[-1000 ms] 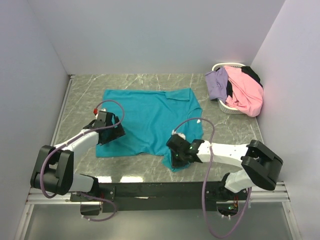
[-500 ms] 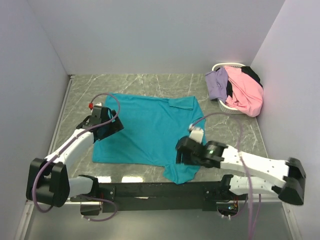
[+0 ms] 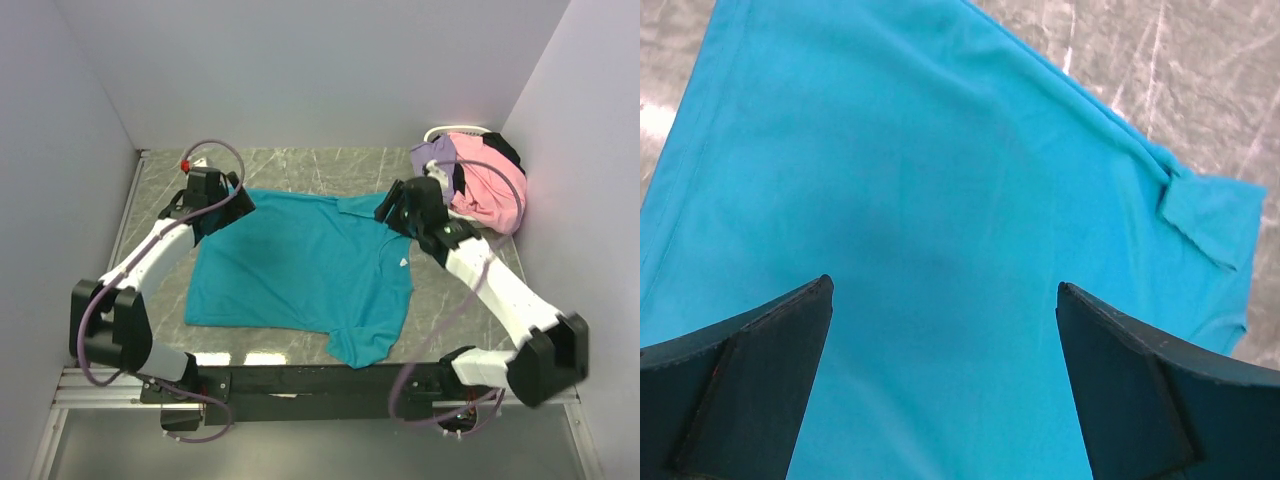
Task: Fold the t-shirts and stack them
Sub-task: Flatten the tshirt out, then fold the tshirt
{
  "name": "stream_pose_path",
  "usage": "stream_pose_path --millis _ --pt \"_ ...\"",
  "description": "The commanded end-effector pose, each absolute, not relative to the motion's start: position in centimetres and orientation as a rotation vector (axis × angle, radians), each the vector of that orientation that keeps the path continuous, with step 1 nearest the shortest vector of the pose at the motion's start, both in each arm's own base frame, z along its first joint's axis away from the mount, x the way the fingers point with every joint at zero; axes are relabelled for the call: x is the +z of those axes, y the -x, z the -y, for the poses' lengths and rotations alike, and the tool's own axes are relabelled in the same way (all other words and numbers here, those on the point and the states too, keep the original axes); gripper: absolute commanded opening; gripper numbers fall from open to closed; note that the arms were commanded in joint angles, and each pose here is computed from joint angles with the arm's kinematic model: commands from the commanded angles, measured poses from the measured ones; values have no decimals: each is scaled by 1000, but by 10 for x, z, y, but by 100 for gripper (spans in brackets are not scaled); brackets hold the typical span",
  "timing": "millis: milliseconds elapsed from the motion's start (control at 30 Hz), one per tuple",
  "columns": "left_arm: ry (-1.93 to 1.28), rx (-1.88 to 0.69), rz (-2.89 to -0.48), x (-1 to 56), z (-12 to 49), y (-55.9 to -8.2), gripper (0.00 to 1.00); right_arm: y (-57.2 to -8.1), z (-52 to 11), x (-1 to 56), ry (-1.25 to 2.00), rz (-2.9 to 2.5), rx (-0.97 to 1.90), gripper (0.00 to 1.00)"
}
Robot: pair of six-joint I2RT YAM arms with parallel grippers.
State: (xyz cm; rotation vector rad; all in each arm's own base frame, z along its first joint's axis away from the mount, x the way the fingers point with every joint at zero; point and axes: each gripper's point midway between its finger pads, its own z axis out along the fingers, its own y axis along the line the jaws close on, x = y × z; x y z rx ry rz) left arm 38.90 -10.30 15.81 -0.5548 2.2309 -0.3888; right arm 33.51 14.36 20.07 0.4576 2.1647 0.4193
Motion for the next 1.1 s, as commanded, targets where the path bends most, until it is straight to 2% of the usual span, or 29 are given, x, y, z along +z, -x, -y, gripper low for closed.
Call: stream_pose_path --millis 0,33,100,133,200,500,967,1067 --pt "588 -379 -2191 166 103 -414 99 -402 -146 206 -415 -2111 528 65" --pt "582 -374 -2204 161 104 -416 99 -421 -134 186 -453 -2142 503 64" --pt "589 -354 -2201 158 101 -419 99 -442 -138 186 -444 -2156 555 61" --pt "607 -334 -2197 156 98 -420 99 -452 -137 163 -451 -2209 551 60" --pt "632 -288 -2181 155 91 -423 99 -472 -132 164 -463 -2216 570 58" --pt "619 -184 -2229 137 84 -448 99 -518 -126 114 -508 -2321 600 57" --pt "580 -286 -2302 113 103 -455 99 -508 -112 76 -527 -2441 476 54" --pt "557 -285 -2317 110 105 -454 96 -504 -111 66 -525 -2472 452 55"
